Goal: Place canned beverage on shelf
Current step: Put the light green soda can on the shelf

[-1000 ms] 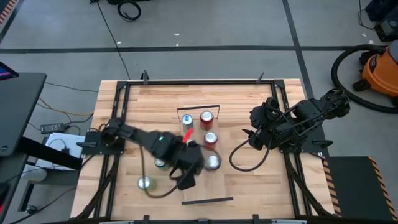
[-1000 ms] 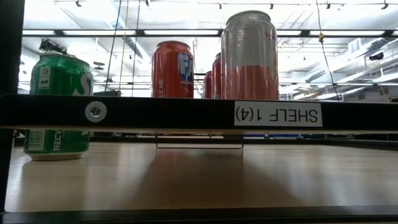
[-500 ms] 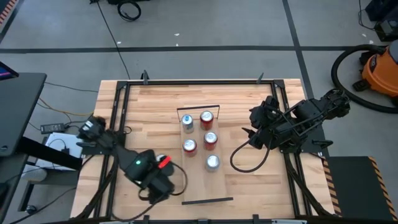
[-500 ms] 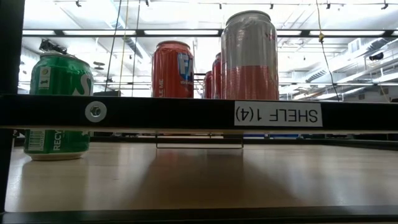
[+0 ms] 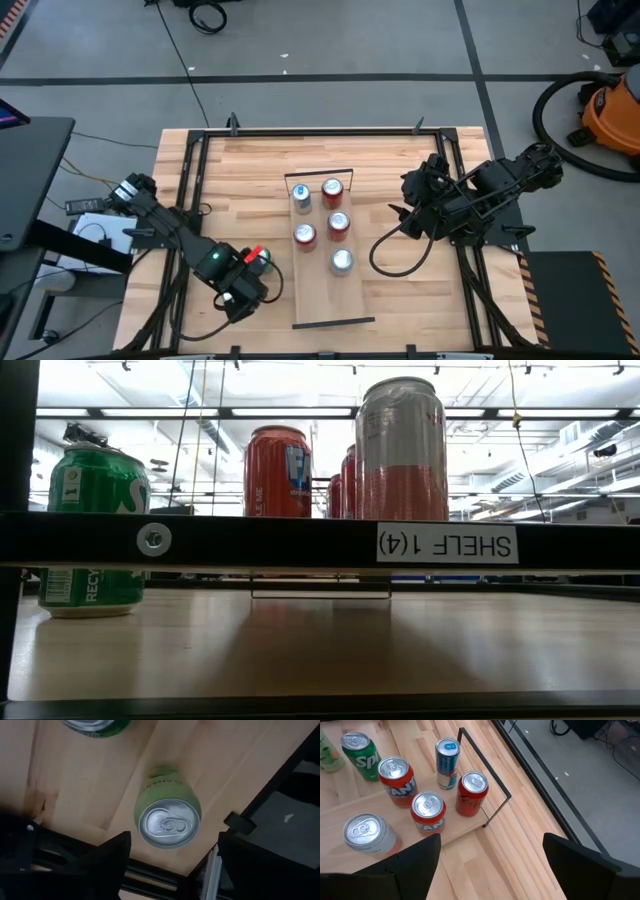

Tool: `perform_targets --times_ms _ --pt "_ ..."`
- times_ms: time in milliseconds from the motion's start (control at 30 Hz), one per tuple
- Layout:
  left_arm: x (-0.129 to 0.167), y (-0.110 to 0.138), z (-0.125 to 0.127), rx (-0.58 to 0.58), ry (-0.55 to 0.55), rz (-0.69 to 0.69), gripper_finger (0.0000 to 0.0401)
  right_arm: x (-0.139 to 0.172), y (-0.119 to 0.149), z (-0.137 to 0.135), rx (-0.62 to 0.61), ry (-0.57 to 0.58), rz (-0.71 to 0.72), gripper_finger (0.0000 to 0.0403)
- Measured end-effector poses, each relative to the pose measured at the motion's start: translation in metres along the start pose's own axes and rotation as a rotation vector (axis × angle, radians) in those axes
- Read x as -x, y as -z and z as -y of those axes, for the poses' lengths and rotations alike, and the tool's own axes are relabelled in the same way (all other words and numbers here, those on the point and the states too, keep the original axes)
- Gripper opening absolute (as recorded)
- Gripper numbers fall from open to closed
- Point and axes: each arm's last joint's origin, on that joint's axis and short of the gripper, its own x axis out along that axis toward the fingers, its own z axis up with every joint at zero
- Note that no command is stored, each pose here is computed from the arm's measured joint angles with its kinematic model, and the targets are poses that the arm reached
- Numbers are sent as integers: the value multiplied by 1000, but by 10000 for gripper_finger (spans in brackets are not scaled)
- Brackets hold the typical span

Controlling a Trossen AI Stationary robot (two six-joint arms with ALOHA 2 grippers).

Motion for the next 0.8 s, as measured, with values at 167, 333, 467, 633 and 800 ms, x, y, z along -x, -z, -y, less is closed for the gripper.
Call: perform_targets --times_ms 167,333,467,633,800 --pt "-7 0 0 -44 -4 0 327 0 0 0 -3 -1 0 362" --pt "-11 2 5 -132 20 19 356 0 0 0 -12 -1 -1 362" --pt "-12 3 10 -257 59 47 359 0 0 0 -12 -2 -1 362" --pt "-12 3 12 -320 45 94 359 0 0 -1 -16 -5 3 362" --pt "-15 9 14 -382 13 136 360 0 -1 0 -18 -5 3 362"
